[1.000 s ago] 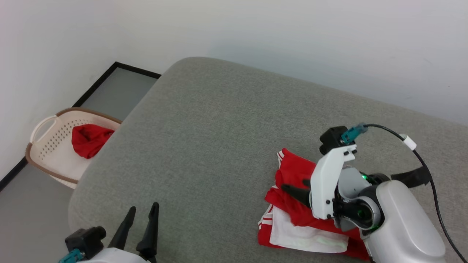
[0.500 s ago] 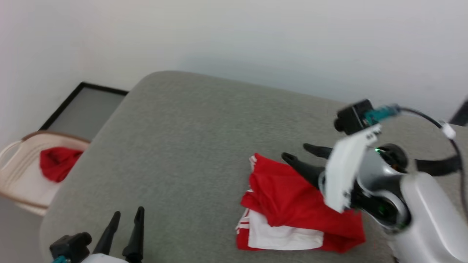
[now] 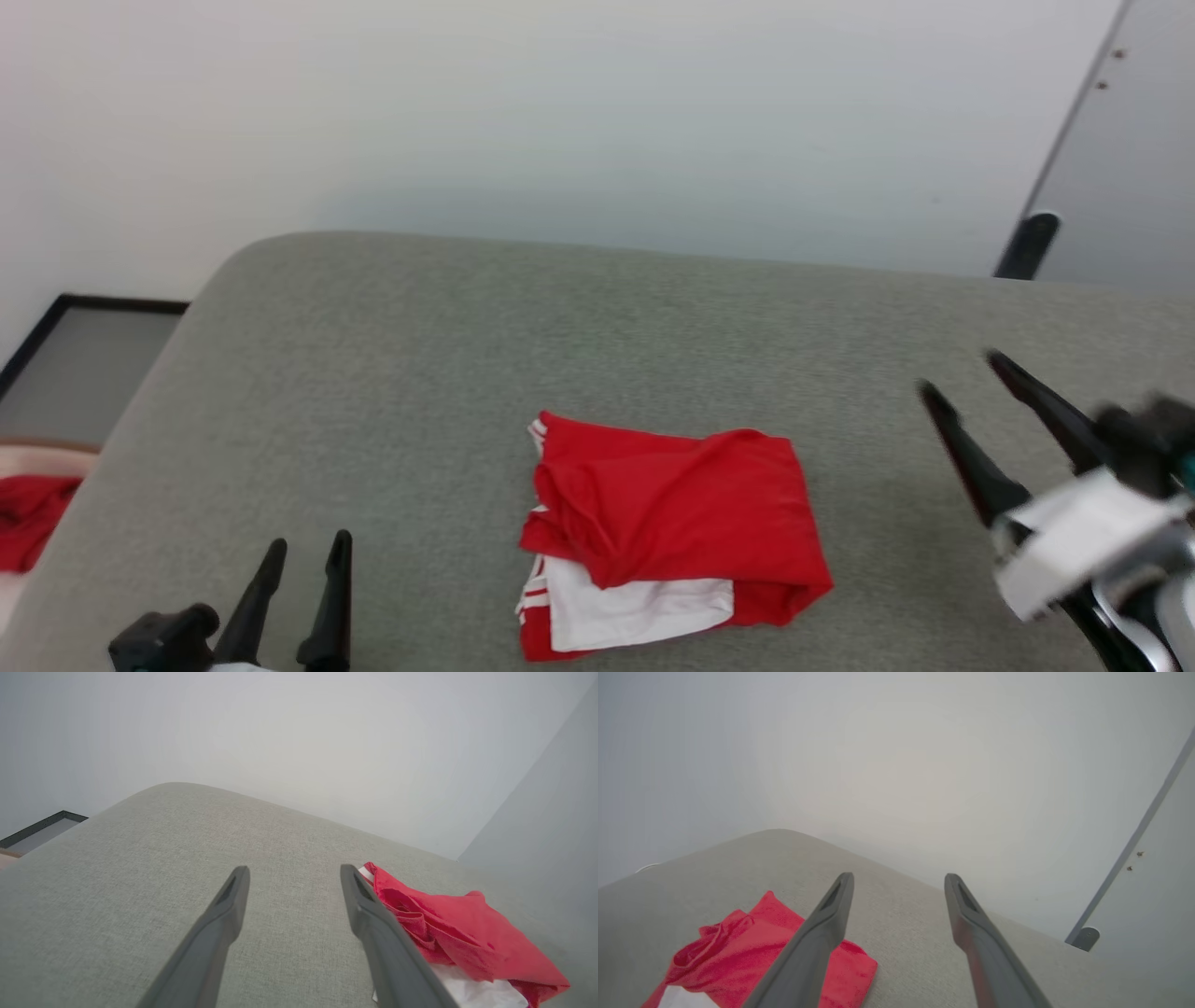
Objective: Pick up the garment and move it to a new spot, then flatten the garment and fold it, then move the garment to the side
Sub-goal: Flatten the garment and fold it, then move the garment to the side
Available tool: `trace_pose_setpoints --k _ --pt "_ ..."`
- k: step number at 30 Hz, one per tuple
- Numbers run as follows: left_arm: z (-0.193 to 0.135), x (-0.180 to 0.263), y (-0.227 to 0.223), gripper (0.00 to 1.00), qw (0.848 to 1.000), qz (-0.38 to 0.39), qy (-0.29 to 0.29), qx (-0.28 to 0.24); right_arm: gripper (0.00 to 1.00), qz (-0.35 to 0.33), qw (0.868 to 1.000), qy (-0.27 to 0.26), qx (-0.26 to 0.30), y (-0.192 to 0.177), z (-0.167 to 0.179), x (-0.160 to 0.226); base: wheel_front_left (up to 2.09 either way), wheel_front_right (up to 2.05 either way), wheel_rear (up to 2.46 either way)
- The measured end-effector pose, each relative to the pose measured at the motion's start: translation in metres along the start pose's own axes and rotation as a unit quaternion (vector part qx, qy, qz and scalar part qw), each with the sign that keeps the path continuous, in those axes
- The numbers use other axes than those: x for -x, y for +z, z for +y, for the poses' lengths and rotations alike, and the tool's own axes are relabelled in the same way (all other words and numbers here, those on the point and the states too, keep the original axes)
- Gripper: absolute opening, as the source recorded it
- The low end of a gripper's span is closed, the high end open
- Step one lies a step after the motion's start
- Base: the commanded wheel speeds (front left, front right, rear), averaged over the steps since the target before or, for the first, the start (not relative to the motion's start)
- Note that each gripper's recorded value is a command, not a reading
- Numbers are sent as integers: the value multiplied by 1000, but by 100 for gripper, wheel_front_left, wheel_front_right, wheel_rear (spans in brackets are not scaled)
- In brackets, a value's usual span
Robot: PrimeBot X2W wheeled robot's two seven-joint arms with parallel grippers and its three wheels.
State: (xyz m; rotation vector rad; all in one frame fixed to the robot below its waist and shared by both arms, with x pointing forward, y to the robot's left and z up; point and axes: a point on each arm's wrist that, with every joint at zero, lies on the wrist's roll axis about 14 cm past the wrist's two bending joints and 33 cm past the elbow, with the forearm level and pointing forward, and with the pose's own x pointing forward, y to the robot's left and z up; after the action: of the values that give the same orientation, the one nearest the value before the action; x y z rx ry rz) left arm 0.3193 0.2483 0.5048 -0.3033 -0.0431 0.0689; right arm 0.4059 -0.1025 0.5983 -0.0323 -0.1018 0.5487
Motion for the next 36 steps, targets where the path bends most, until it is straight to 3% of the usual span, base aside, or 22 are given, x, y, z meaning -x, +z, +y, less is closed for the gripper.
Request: trace_pose_setpoints --k 4,12,24,36 --pt "-12 -5 -6 100 1000 6 -22 -13 100 -1 997 -81 -15 -33 -35 45 0 0 0" --pt "-14 -6 -11 100 999 13 -27 -29 100 9 989 -142 -31 -63 -52 82 0 0 0" --pt "-11 -5 -8 100 999 5 -22 -40 100 18 990 -133 -30 -70 -46 78 0 0 0" --pt "45 19 23 100 994 -37 76 -65 100 15 998 -41 -36 -66 3 30 0 0 0"
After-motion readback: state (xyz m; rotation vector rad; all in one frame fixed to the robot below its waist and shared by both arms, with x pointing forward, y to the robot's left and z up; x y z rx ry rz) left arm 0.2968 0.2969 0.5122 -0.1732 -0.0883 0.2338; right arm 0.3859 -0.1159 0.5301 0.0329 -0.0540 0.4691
